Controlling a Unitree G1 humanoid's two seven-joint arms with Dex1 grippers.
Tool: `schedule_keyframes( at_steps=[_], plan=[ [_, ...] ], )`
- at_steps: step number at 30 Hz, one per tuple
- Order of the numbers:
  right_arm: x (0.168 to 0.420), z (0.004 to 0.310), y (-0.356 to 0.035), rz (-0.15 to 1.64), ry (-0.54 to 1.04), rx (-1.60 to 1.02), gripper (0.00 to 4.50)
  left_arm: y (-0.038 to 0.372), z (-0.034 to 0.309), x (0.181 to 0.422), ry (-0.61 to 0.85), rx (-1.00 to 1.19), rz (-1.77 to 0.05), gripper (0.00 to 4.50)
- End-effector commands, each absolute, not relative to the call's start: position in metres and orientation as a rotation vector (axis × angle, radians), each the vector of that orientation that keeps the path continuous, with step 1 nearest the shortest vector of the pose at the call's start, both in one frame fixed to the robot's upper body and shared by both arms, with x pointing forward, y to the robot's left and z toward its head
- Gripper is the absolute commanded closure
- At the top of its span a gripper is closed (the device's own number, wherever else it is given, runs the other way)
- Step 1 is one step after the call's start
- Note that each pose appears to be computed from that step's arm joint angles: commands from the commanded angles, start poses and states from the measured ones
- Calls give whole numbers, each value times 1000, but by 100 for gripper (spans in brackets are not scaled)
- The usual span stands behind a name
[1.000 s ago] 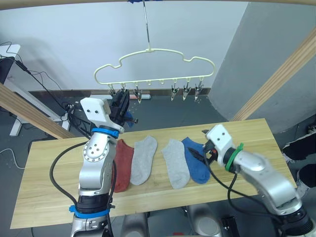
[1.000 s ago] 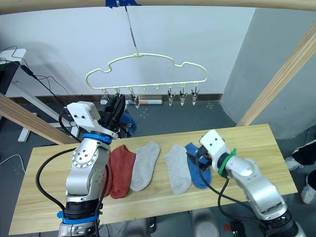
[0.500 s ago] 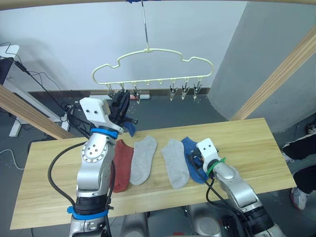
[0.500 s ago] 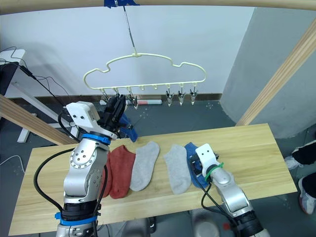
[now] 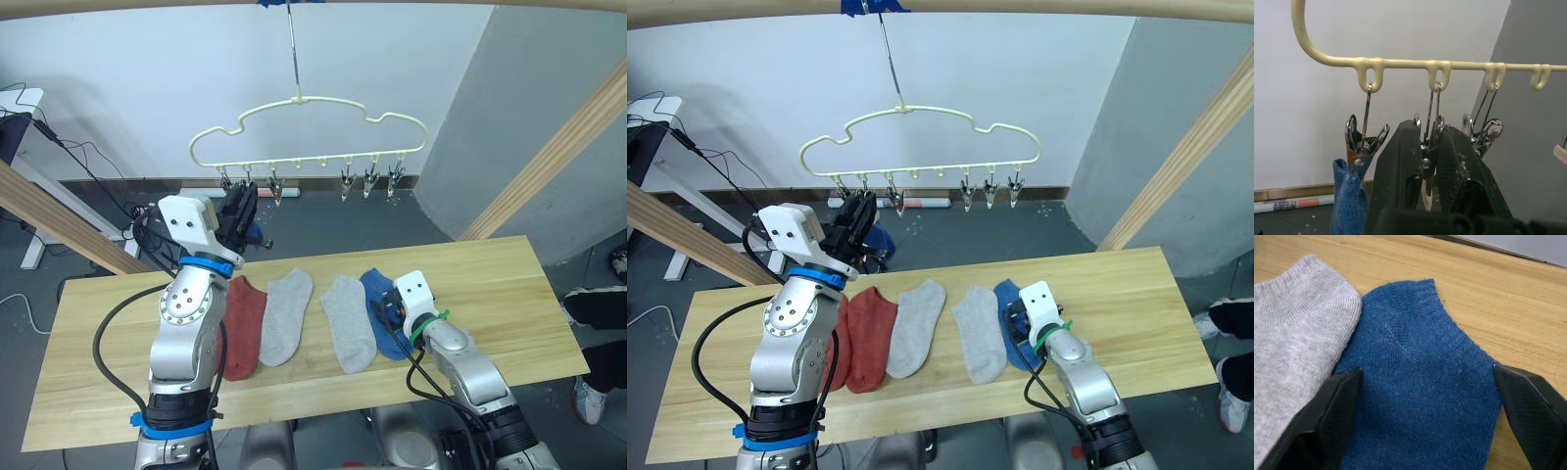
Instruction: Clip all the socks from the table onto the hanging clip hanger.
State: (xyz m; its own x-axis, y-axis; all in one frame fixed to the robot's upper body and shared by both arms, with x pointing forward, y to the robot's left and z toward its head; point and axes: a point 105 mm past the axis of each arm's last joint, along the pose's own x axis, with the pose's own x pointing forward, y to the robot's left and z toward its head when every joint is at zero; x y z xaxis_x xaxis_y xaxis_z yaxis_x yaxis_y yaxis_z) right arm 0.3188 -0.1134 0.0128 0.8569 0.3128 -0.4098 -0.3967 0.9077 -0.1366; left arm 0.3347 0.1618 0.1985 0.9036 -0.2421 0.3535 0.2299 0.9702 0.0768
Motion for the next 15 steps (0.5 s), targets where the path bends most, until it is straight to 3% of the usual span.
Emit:
schedule_keyframes(
  at_steps=[1, 9, 15],
  plan=[
    [311, -5, -122, 353, 468, -221, 161, 160, 214, 327, -429, 40, -262, 417],
    [313, 2, -121, 385, 437, -241, 448, 152, 220, 319, -401, -7, -381, 417],
    [320, 85, -99, 647, 164, -379, 450, 147, 232, 314, -334, -141, -513, 417]
  ],
)
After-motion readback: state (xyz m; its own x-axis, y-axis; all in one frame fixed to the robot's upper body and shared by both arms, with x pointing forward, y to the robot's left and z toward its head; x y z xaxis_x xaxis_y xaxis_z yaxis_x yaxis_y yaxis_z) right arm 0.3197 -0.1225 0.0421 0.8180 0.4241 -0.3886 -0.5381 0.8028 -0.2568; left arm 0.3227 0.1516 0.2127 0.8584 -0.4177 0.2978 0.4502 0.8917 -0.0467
